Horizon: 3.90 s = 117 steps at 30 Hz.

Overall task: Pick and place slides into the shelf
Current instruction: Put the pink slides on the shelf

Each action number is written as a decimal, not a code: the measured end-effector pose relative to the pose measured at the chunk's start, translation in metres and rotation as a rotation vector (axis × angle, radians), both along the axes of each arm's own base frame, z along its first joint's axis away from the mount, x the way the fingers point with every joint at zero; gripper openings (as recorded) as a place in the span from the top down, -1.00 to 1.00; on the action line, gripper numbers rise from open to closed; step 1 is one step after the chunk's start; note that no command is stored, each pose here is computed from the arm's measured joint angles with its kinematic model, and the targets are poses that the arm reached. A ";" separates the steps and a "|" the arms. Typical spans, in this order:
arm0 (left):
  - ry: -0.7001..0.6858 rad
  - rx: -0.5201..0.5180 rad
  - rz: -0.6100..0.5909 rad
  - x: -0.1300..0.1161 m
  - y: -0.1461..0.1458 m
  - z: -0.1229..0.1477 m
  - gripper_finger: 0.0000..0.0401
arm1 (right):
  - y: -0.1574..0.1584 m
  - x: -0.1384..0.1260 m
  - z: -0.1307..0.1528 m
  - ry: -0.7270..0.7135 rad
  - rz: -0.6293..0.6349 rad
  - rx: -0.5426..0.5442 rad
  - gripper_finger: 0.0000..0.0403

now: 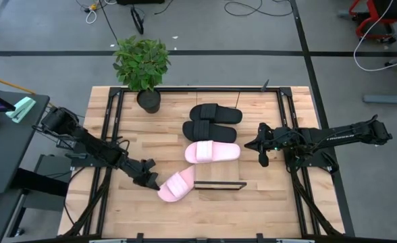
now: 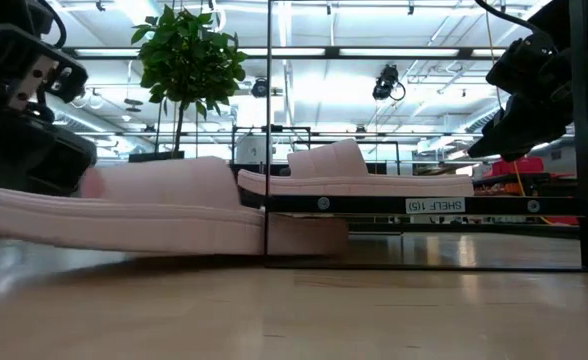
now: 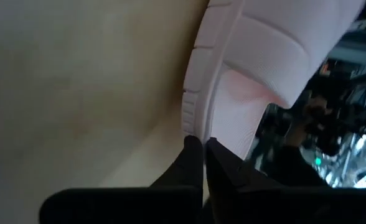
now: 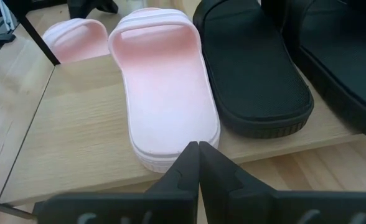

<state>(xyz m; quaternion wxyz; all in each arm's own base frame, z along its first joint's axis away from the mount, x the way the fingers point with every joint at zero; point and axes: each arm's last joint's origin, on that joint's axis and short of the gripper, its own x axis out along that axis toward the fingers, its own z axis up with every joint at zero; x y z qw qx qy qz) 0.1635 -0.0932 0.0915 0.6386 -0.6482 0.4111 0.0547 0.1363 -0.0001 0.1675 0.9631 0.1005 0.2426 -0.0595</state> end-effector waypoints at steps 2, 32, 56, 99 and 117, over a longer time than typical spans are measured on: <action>0.026 -0.027 -0.022 -0.001 -0.001 0.000 0.97 | 0.000 0.000 0.000 0.000 0.000 0.000 0.93; 0.024 -0.153 -0.474 -0.046 -0.009 0.039 1.00 | 0.000 0.000 0.000 0.008 0.020 -0.038 0.93; -0.414 -0.349 -0.296 -0.055 -0.010 0.096 1.00 | 0.000 0.000 0.001 -0.010 0.006 -0.012 0.93; -0.891 1.069 -0.216 -0.046 0.006 0.090 0.44 | -0.001 0.004 0.007 -0.095 -0.081 0.078 0.93; -0.973 1.371 -0.209 -0.045 0.008 0.101 0.61 | -0.003 0.004 0.010 -0.152 -0.231 0.220 0.93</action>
